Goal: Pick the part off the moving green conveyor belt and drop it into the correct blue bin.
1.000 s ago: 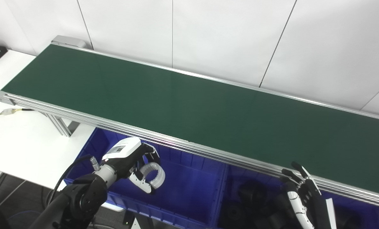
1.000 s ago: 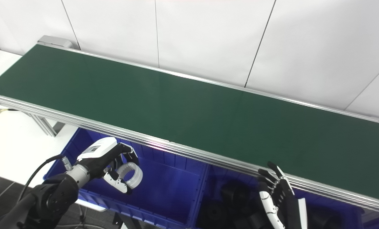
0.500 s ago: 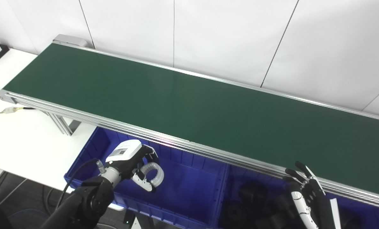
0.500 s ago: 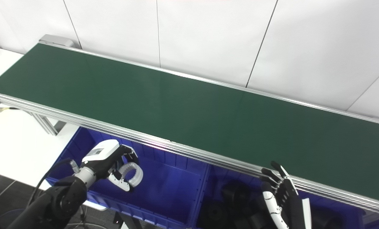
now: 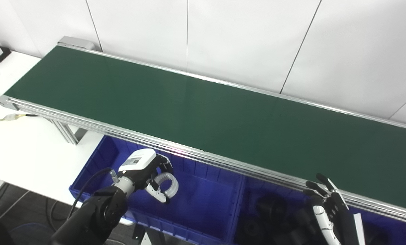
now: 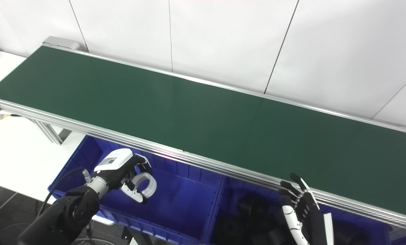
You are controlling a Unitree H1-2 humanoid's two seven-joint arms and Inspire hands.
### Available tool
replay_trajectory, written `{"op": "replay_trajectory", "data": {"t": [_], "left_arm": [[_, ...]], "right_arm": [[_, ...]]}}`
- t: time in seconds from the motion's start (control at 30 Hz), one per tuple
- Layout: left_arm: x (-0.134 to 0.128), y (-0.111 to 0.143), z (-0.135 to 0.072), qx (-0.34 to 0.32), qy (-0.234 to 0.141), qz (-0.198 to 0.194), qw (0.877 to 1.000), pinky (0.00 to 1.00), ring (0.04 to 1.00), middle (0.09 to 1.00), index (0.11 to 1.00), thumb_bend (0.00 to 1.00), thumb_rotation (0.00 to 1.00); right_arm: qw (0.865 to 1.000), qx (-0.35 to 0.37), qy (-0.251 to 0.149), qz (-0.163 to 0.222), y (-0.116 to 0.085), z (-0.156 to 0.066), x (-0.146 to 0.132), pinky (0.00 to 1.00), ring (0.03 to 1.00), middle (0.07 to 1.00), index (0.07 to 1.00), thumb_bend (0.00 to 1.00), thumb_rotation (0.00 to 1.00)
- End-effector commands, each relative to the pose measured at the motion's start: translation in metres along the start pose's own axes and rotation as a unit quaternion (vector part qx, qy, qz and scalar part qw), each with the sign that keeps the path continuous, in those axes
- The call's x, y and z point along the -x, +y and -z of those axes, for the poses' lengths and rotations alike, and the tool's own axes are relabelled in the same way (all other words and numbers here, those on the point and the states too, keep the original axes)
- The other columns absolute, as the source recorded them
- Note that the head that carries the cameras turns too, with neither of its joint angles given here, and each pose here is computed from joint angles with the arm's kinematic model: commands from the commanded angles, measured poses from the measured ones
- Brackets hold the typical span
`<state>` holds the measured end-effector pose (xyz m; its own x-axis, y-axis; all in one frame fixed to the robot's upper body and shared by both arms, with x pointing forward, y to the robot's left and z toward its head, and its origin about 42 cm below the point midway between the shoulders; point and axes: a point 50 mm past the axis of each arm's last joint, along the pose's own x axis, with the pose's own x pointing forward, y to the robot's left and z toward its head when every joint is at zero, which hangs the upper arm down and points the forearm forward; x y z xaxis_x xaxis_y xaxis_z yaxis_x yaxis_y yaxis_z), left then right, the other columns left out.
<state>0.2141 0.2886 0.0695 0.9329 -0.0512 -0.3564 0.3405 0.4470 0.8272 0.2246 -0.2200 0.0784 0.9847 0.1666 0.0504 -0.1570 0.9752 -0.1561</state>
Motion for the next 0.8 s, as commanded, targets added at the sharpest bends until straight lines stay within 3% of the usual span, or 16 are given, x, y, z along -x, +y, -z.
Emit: {"op": "replay_trajectory", "data": {"t": [0.0,0.03,0.07,0.17,0.27,0.3,0.37,0.47,0.77], "left_arm": [[-0.002,0.015,-0.008,-0.015,-0.015,-0.038,0.999,0.42,0.411,0.517,0.535,0.50,0.00],[-0.001,0.015,-0.009,-0.013,-0.015,-0.042,0.999,0.42,0.410,0.519,0.536,0.50,0.00],[0.001,0.017,-0.011,-0.011,-0.014,-0.044,0.999,0.51,0.583,0.678,0.712,0.68,0.00],[0.004,0.020,-0.014,-0.007,-0.019,-0.050,0.999,0.55,0.662,0.757,0.799,0.71,0.04],[0.006,0.024,-0.017,-0.006,-0.019,-0.043,0.999,0.59,0.725,0.821,0.862,0.69,0.14],[0.007,0.025,-0.017,-0.007,-0.018,-0.040,0.999,0.61,0.752,0.845,0.889,0.68,0.24],[0.008,0.029,-0.020,-0.010,-0.013,-0.032,0.999,0.64,0.781,0.871,0.920,0.65,0.41],[0.008,0.032,-0.023,-0.016,-0.014,-0.024,0.999,0.65,0.790,0.878,0.931,0.67,0.52],[0.009,0.033,-0.025,-0.001,-0.016,-0.024,1.000,0.65,0.796,0.882,0.935,0.68,0.66]], "right_arm": [[1.000,-0.001,-0.022,0.001,0.000,-0.011,-0.004,0.64,0.717,0.763,0.862,0.45,0.65],[1.000,-0.003,-0.022,0.001,0.000,-0.011,-0.004,0.64,0.717,0.763,0.863,0.45,0.65],[1.000,-0.003,-0.022,0.002,0.000,-0.010,-0.004,0.64,0.720,0.763,0.863,0.46,0.64],[1.000,-0.002,-0.023,0.003,0.001,-0.010,-0.005,0.64,0.716,0.759,0.860,0.46,0.64],[1.000,-0.002,-0.023,0.002,0.001,-0.010,-0.005,0.64,0.714,0.758,0.858,0.46,0.64],[1.000,-0.002,-0.023,0.002,0.002,-0.010,-0.005,0.64,0.713,0.759,0.859,0.47,0.65],[1.000,0.000,-0.024,0.001,0.002,-0.010,-0.004,0.63,0.709,0.758,0.860,0.46,0.65],[1.000,-0.002,-0.024,0.000,0.002,-0.009,-0.004,0.63,0.710,0.758,0.860,0.47,0.65],[1.000,-0.002,-0.022,0.001,0.003,-0.010,-0.004,0.63,0.708,0.758,0.860,0.46,0.64]]}}
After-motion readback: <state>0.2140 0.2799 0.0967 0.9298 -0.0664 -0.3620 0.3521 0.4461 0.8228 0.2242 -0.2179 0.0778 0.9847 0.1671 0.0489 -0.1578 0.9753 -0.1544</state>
